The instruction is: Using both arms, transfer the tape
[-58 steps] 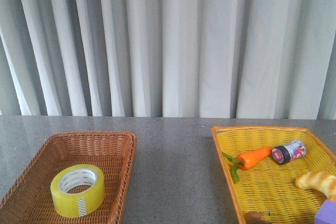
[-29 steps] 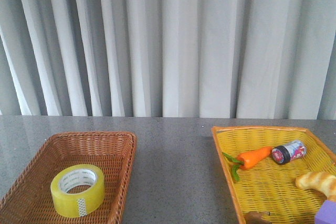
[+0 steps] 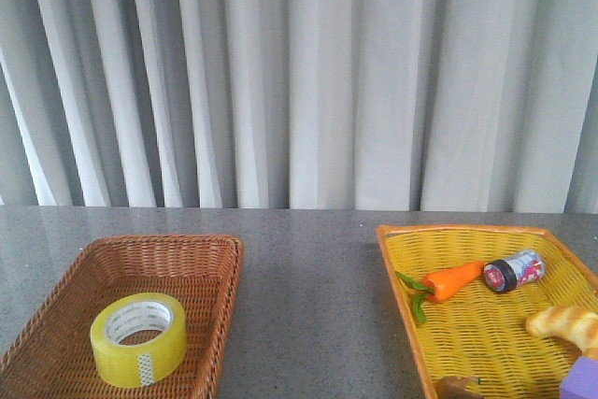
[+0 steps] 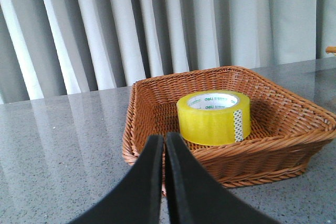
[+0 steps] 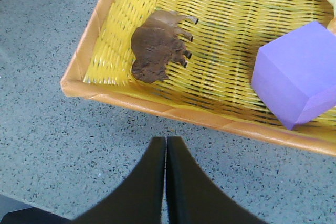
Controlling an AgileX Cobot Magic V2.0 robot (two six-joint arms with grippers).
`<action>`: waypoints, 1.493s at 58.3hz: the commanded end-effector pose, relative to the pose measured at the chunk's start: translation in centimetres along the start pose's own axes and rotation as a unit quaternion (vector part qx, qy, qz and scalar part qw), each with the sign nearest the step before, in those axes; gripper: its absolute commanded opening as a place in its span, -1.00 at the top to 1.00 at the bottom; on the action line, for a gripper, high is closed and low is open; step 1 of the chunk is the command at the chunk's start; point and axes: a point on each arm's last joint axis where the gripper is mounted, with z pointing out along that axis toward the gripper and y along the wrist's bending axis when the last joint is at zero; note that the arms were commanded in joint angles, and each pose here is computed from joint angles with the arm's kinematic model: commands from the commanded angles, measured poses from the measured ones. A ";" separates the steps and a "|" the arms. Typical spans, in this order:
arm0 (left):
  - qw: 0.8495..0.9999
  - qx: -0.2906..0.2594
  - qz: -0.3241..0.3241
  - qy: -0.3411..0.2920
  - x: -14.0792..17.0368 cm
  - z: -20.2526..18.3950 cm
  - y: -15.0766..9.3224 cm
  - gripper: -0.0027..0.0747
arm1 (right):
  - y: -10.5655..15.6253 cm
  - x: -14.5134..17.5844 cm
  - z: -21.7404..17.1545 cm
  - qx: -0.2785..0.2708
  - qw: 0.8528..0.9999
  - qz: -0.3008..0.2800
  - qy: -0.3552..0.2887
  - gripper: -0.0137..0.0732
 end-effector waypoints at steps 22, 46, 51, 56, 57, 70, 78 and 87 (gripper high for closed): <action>0.999 -0.005 -0.007 -0.038 -0.9 0.0 0.1 0.95 | -0.1 -0.9 -0.8 0.004 0.999 -0.004 -0.039 0.70; 0.999 -0.005 -0.007 -0.038 -0.9 0.0 0.1 0.95 | -1.4 1.0 -4.7 0.071 0.971 -0.013 -0.227 0.70; 0.999 -0.005 -0.007 -0.038 -0.9 0.0 0.1 0.95 | -1.8 3.5 -4.7 0.101 0.948 -0.002 -0.303 0.70; 0.999 -0.005 -0.007 -0.038 -0.9 0.0 0.1 0.95 | -1.8 6.0 -4.5 0.123 0.917 0.000 -0.379 0.70; 0.999 -0.005 -0.007 -0.038 -0.9 0.0 0.1 0.95 | -1.8 6.7 -4.3 0.127 0.911 0.000 -0.392 0.70; 0.999 -0.005 -0.007 -0.038 -0.9 0.0 0.1 0.95 | -1.6 13.1 -0.2 0.147 0.873 -0.002 -0.465 0.70; 0.999 -0.005 -0.007 -0.038 -0.9 0.0 0.1 0.95 | -1.6 14.5 0.7 0.146 0.874 -0.001 -0.463 0.70; 0.999 -0.005 -0.007 -0.038 -0.9 0.0 0.1 0.95 | -1.5 15.0 0.7 0.145 0.874 -0.001 -0.464 0.70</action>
